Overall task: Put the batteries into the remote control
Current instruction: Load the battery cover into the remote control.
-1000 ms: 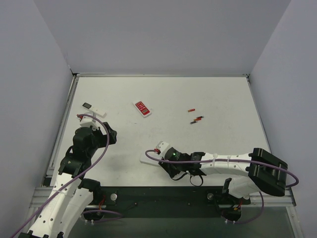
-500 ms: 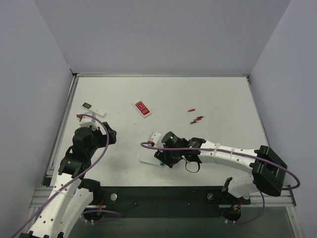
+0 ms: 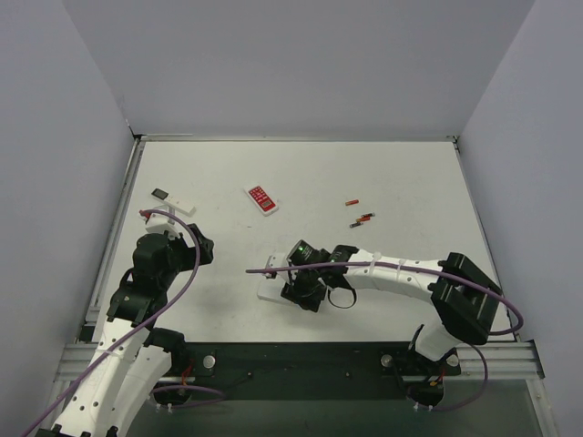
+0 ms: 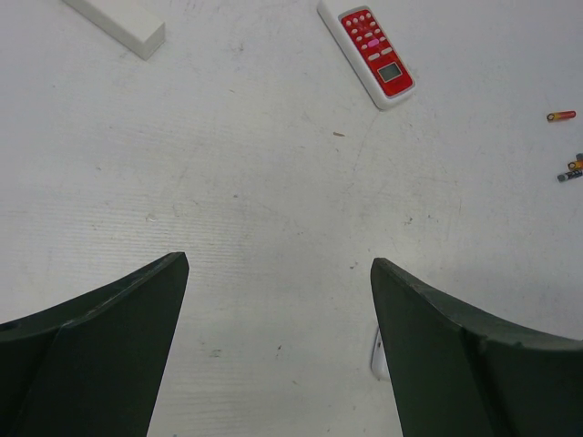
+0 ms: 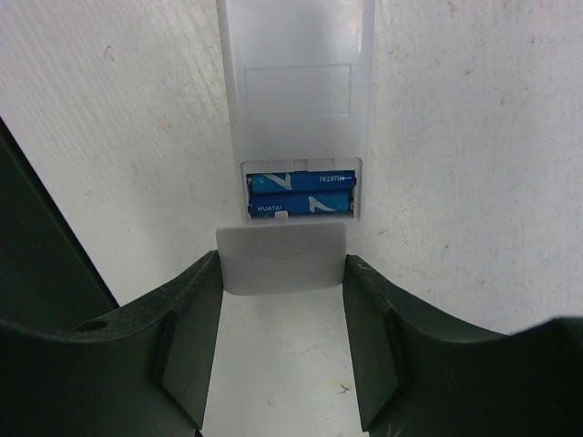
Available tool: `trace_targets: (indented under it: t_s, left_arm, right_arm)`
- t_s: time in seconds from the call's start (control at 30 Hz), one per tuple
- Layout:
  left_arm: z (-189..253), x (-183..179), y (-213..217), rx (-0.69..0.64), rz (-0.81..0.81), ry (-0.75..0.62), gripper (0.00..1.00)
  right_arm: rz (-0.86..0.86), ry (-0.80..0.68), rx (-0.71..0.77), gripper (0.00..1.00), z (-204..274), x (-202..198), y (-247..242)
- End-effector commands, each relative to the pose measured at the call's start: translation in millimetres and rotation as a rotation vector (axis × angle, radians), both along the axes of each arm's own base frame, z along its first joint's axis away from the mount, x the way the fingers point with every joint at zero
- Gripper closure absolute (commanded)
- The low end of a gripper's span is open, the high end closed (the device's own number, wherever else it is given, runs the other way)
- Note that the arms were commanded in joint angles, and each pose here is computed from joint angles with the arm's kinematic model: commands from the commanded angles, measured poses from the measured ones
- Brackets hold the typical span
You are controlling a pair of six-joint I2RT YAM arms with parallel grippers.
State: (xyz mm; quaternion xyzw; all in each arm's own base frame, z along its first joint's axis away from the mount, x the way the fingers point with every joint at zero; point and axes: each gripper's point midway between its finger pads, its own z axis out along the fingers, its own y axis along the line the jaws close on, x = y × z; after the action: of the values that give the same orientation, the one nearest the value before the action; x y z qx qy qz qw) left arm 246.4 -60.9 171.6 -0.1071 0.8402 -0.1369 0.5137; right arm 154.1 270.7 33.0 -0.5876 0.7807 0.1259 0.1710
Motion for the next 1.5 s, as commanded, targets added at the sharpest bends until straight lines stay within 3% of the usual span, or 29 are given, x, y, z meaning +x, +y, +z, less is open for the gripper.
trace_targets:
  t_s: [0.0, 1.0, 1.47]
  left_arm:
    - [13.6, 4.5, -1.3, -0.015, -0.006, -0.049, 0.08]
    - [15.3, 4.1, -0.6, -0.013, -0.007, -0.059, 0.08]
    - [14.0, 3.6, -0.5, -0.012, -0.007, -0.054, 0.08]
  right_arm:
    - [0.034, 0.004, 0.007, 0.64, 10.5, 4.3, 8.0]
    - [0.065, 0.009, -0.082, 0.56, -9.5, 8.7, 11.2]
    - [0.081, -0.068, -0.074, 0.54, 9.9, 16.4, 13.2]
